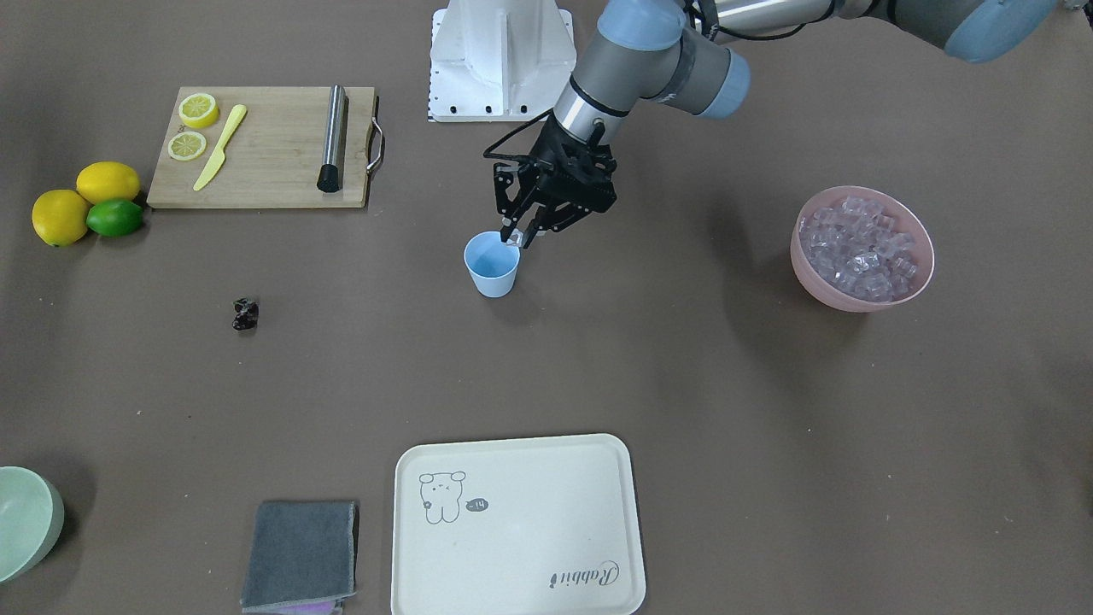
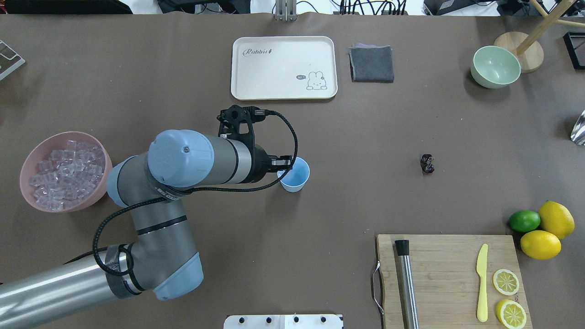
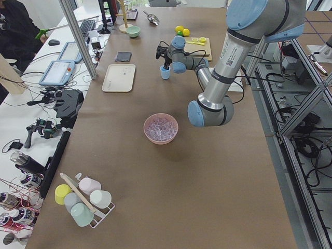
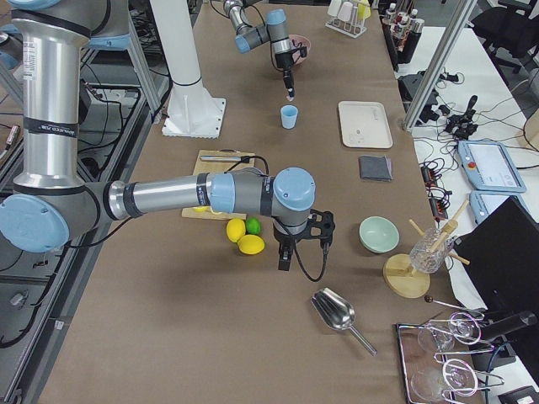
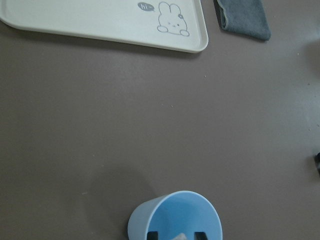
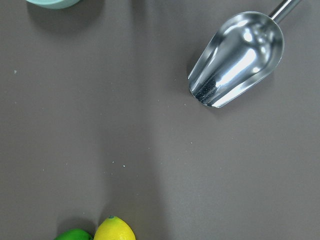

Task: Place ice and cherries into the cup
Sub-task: 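Carry the ice cube with the left gripper over the light-blue cup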

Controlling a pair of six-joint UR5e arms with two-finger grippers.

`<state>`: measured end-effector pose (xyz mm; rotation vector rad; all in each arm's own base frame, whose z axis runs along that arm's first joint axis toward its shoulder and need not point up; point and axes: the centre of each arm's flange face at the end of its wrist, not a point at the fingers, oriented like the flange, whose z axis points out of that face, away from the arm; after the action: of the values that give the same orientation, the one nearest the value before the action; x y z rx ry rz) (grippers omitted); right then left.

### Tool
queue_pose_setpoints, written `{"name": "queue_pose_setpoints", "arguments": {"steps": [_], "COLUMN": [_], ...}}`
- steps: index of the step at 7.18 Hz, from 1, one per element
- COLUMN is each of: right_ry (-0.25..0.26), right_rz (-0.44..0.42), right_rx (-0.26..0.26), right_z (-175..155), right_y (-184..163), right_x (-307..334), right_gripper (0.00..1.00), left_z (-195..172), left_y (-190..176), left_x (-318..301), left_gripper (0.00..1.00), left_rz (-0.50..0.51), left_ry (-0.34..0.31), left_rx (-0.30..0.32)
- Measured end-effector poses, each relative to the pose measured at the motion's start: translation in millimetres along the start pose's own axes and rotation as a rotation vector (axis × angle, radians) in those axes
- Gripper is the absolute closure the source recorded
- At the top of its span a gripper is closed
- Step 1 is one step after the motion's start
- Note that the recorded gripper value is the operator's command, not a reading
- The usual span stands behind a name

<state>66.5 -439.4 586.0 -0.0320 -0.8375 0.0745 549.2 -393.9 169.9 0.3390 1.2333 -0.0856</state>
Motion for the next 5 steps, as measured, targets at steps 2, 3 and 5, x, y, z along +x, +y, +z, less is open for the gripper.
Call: {"name": "queue_pose_setpoints", "arguments": {"steps": [2, 3, 5], "right_ry": [0.0, 0.0, 0.0], "right_rz": [0.004, 0.007, 0.012], "right_rx": [-0.002, -0.004, -0.007], "right_z": [0.6, 1.4, 2.9], "right_y": [0.6, 1.7, 4.3], "right_x": [0.6, 1.6, 3.4], "right_gripper": [0.0, 0.0, 0.0], "left_z": [17.5, 20.2, 18.7], "left_y": [7.7, 7.7, 1.0], "left_x": [19.1, 22.7, 21.4], "left_gripper": [1.0, 1.0, 1.0], "left_rz": [-0.007, -0.006, -0.005], "left_ry": [-0.002, -0.001, -0.002], "left_rx": [-0.008, -0.009, -0.005]}}
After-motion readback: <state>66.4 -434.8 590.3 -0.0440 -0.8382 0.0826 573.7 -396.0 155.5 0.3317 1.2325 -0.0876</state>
